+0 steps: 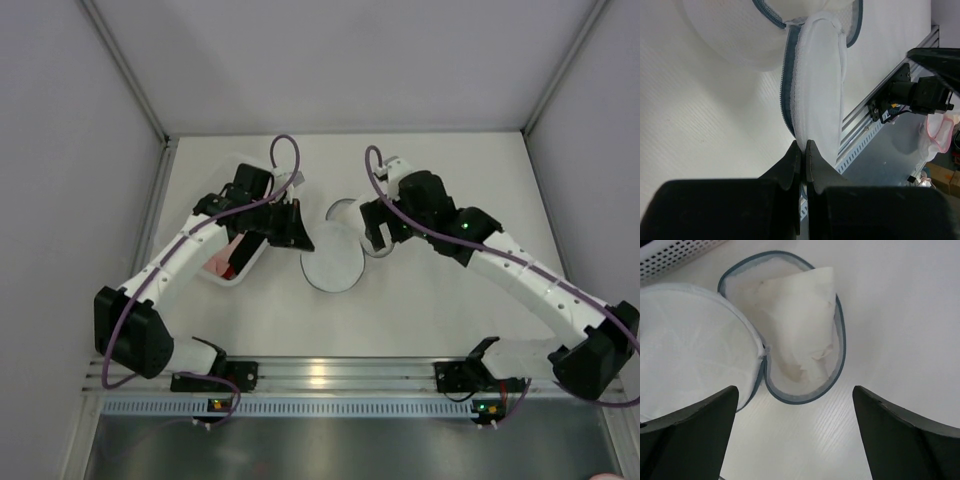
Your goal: Place the bra in the laundry bag and zip it closed
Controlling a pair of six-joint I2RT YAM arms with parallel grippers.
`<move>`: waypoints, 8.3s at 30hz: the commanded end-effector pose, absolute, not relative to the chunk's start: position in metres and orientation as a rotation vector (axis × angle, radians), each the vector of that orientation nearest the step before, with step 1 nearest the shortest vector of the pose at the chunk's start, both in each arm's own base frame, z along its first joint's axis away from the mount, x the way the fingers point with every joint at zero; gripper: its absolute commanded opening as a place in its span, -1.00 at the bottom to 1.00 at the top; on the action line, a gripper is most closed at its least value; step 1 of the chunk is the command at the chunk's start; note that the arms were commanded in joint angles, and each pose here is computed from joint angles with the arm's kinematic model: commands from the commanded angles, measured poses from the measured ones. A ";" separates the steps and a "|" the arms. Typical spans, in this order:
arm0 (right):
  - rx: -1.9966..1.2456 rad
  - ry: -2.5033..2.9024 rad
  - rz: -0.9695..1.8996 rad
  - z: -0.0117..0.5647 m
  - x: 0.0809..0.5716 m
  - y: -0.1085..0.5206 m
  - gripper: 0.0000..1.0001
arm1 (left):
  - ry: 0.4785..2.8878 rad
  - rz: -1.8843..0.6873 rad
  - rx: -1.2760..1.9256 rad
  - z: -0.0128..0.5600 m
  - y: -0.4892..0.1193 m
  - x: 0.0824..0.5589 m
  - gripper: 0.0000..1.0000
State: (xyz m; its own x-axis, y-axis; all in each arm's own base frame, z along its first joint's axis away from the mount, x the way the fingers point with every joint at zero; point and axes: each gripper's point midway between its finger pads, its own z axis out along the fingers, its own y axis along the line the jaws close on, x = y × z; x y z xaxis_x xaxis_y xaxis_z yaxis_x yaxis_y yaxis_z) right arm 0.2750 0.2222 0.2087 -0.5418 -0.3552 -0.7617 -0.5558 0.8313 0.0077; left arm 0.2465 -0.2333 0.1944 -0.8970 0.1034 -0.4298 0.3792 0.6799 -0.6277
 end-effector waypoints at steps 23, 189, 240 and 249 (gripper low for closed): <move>-0.337 2.294 0.286 0.155 0.338 0.180 0.10 | 2.469 -1.082 0.387 0.213 -0.232 0.249 -1.00; -0.201 1.910 0.961 0.238 0.397 0.289 -1.00 | 2.029 -1.085 -0.175 0.169 -0.296 0.409 -0.14; -0.118 2.048 0.694 0.184 0.395 0.239 0.58 | 2.037 -0.755 -0.220 0.199 -0.182 0.368 -1.00; -0.298 1.869 0.800 0.234 0.398 0.259 0.54 | 2.105 -0.714 -0.185 0.179 -0.171 0.368 -1.00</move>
